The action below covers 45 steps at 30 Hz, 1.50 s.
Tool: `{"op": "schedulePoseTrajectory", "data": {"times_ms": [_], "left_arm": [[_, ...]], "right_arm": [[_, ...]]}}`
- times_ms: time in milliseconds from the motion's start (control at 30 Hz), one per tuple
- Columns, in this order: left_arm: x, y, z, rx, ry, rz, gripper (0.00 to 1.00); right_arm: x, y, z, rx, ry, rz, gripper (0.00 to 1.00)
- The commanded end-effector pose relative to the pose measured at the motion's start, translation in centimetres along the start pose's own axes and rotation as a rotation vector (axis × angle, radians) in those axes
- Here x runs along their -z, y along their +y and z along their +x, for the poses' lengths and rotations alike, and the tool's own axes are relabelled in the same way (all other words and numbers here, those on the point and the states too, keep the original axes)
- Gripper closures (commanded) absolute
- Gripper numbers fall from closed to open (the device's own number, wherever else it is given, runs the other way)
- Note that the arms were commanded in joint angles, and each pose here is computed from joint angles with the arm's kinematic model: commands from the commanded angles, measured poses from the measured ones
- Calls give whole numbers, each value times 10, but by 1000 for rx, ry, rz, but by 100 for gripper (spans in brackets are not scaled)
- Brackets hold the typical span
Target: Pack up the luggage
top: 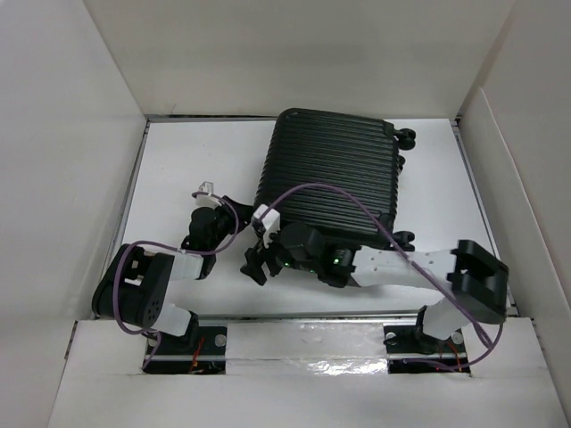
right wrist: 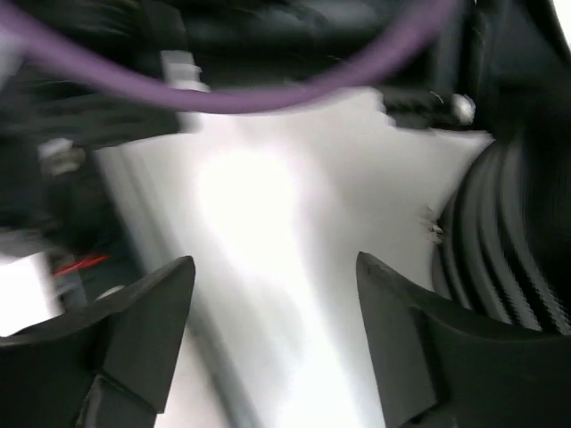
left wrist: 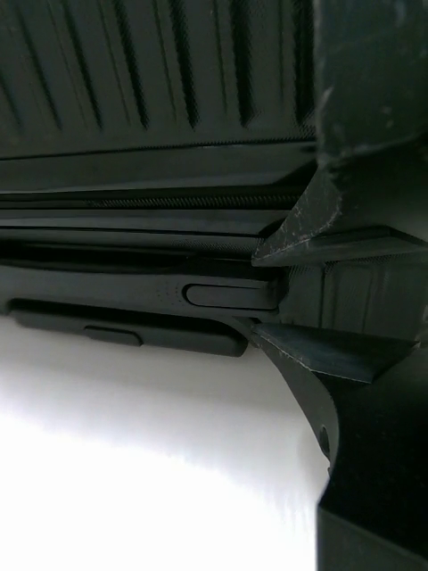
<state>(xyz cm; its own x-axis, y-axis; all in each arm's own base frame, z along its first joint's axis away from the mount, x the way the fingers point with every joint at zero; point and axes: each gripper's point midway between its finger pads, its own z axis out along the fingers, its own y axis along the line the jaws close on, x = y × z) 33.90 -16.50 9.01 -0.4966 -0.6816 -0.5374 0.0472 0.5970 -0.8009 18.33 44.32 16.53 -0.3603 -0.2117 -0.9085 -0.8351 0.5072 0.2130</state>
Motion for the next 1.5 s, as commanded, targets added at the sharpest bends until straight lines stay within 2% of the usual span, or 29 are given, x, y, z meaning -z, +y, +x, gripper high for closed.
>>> {"op": "schedulePoseTrajectory", "data": {"times_ms": [0, 67, 167, 200, 233, 267, 300, 333, 367, 400, 433, 467, 533, 567, 600, 700, 767, 867, 967, 1067, 1100, 1167, 1267, 1300, 1333, 1367, 1467], "left_arm": [[6, -24, 18, -48, 95, 100, 71], [5, -24, 18, -47, 95, 98, 71], [7, -28, 17, -52, 93, 116, 71], [8, -29, 16, -56, 90, 117, 71], [9, -28, 16, -64, 87, 110, 71], [12, -31, 13, -71, 77, 118, 71], [13, -32, 12, -76, 72, 120, 71], [15, -31, 11, -79, 70, 112, 71], [17, -34, 9, -94, 60, 122, 71], [19, -35, 7, -99, 57, 123, 71], [20, -34, 8, -103, 58, 117, 71], [22, -37, 6, -114, 50, 124, 71], [25, -37, 8, -126, 53, 122, 71], [26, -39, 5, -136, 38, 122, 71], [26, -40, 7, -148, 40, 120, 71], [26, -43, 12, -184, 38, 101, 71], [25, -47, 18, -198, 48, 102, 71], [24, -53, 22, -220, 57, 104, 71], [29, -68, 47, -244, 93, 130, 71], [34, -76, 61, -249, 95, 132, 71], [37, -77, 68, -252, 105, 133, 71], [44, -83, 78, -251, 100, 134, 71], [56, -91, 90, -242, 107, 160, 71], [60, -90, 94, -233, 112, 160, 71], [62, -92, 97, -236, 115, 165, 71], [66, -96, 102, -240, 114, 171, 71], [65, -96, 99, -251, 102, 150, 71]], "right_arm": [[49, 27, -51, -25, -91, -122, 17], [81, 0, -74, -31, -140, -64, 13], [116, -41, -93, -60, -210, 25, 12], [144, -79, -114, -85, -298, 134, 15], [159, -107, -118, -108, -332, 227, 54], [173, -139, -108, -148, -329, 349, 75], [205, -181, -115, -181, -390, 492, 88], [221, -204, -111, -200, -408, 578, 100], [236, -225, -108, -227, -426, 657, 100], [246, -240, -102, -240, -429, 696, 98], [268, -270, -97, -266, -448, 786, 61], [275, -282, -95, -291, -461, 802, 37], [271, -301, -86, -324, -426, 779, 0], [279, -317, -82, -347, -420, 800, 0], [270, -315, -80, -356, -394, 719, 0], [252, -328, -71, -389, -326, 630, 0], [243, -342, -75, -385, -346, 607, 0], [223, -341, -84, -394, -353, 475, 0], [173, -338, -80, -408, -264, 291, 0], [136, -330, -83, -406, -185, 190, 1], [128, -328, -107, -347, -198, 159, 1], [91, -320, -99, -363, -136, 79, 1], [51, -306, -115, -343, -90, -27, 0], [42, -303, -118, -336, -80, -40, 0], [36, -301, -140, -301, -103, -51, 0], [21, -294, -134, -309, -72, -67, 0], [8, -287, -161, -273, -117, -67, 0]]}}
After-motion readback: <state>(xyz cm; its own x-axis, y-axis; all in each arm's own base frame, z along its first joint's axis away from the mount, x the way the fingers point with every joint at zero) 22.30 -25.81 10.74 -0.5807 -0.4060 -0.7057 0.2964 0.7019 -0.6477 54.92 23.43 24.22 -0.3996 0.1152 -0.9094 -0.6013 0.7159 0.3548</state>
